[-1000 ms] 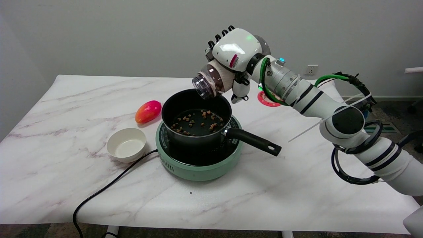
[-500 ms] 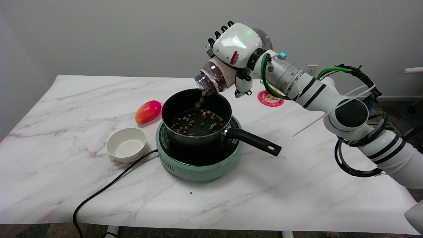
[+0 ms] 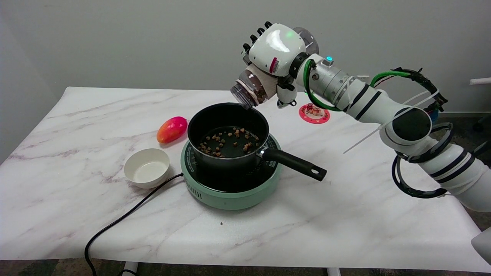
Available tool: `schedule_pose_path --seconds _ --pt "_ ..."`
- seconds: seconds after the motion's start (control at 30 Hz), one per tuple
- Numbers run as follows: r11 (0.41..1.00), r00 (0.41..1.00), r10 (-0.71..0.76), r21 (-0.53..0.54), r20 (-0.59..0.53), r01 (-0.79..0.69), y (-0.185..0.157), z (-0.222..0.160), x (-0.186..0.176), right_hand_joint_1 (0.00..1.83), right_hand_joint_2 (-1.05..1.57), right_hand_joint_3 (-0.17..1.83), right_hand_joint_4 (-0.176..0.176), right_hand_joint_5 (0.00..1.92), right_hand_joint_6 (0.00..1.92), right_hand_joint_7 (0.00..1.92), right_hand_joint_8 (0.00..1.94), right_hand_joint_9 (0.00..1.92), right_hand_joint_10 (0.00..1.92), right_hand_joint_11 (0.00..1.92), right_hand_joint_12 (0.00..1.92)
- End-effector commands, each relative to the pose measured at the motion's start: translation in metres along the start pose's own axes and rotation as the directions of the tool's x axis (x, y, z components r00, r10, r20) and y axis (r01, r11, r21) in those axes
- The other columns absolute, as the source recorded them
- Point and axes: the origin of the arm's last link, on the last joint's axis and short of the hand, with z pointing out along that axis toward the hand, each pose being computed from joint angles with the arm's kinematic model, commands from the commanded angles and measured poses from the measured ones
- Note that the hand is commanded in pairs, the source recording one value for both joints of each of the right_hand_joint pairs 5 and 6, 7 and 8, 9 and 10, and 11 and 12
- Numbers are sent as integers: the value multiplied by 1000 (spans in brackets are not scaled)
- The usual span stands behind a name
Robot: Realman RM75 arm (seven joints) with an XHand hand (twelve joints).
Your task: Pour the contents of the bottle into the soup pot.
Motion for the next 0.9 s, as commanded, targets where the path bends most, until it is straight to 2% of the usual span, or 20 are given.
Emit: schedule_pose_path --seconds 0.03,0.37,0.4,0.43,0.47,0.9 --pt "998 998 -61 16 3 61 6 1 2 1384 1108 544 0 1920 1920 1883 1883 1310 1310 1172 1172" --pt "993 993 -118 26 -11 118 7 2 9 1388 1087 562 0 1920 1920 1883 1883 1306 1306 1165 1165" --pt "988 989 -141 59 -42 144 -3 3 21 1388 1085 562 0 1920 1920 1883 1883 1307 1307 1166 1166" --pt "965 972 -193 154 -136 214 -37 1 55 1387 1086 564 0 1920 1920 1885 1885 1308 1308 1166 1166" --pt "991 992 -127 34 -17 128 8 2 12 1387 1088 565 0 1920 1920 1885 1885 1308 1308 1165 1165" --pt "983 984 -175 48 -36 177 11 5 20 1385 1097 564 0 1920 1920 1893 1893 1315 1315 1173 1173"
